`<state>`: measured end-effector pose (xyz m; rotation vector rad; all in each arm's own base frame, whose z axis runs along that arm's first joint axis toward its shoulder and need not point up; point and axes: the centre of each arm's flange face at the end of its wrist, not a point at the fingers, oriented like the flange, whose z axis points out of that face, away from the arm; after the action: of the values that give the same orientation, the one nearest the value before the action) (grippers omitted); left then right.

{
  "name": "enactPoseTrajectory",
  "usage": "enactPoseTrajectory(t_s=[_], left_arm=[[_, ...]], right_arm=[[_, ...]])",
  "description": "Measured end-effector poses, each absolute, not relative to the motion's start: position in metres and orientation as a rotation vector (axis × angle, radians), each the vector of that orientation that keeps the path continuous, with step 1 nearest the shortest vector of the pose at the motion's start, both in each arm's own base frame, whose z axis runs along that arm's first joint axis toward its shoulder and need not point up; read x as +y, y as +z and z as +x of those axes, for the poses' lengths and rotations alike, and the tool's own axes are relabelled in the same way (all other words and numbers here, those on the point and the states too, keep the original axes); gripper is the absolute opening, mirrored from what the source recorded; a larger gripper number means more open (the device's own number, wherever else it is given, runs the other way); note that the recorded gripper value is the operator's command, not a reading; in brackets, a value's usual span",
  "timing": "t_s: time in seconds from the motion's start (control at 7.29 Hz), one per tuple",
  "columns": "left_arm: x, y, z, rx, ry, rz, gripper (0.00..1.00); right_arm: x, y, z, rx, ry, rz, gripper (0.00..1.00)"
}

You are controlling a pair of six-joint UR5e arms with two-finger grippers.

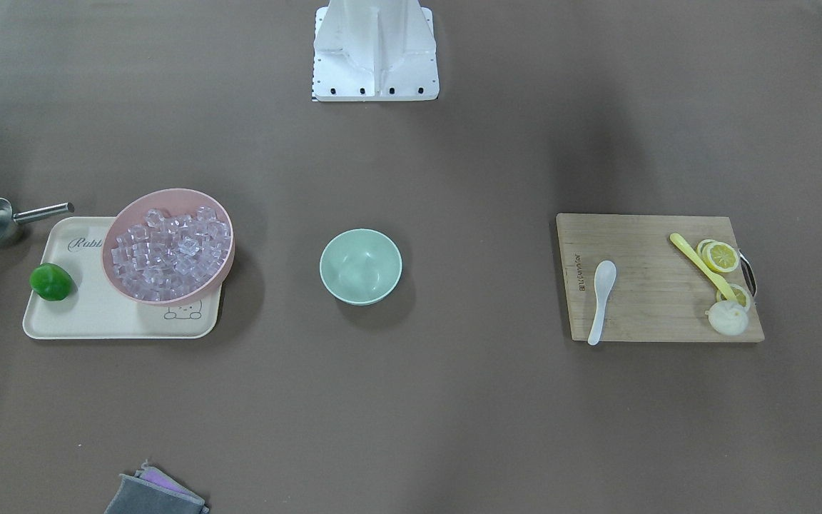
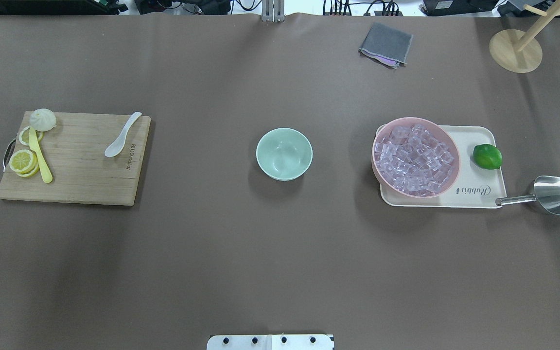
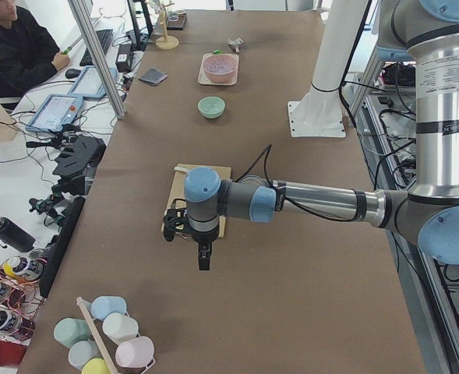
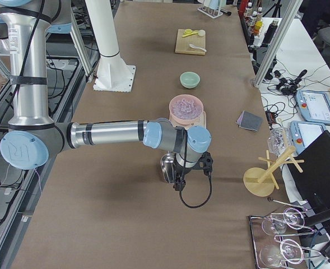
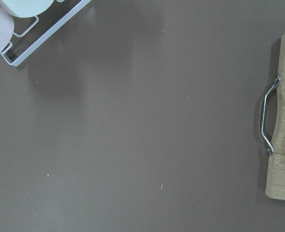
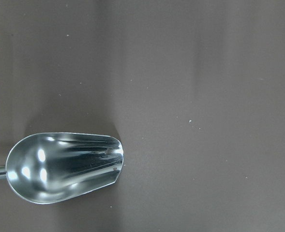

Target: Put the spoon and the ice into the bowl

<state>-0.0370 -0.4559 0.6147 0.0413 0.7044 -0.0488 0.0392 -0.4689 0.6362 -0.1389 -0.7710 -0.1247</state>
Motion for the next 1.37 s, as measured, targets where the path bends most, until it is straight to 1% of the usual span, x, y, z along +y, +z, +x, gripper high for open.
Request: enactPoseTrajectory(t_s=[1.37], left_arm=[[-0.4558, 0.6173, -0.0366, 0.707, -0.043, 0.045, 0.98]], right_arm=[[-0.4698, 0.6341, 0.0386, -0.778, -0.124, -0.135, 1.0]])
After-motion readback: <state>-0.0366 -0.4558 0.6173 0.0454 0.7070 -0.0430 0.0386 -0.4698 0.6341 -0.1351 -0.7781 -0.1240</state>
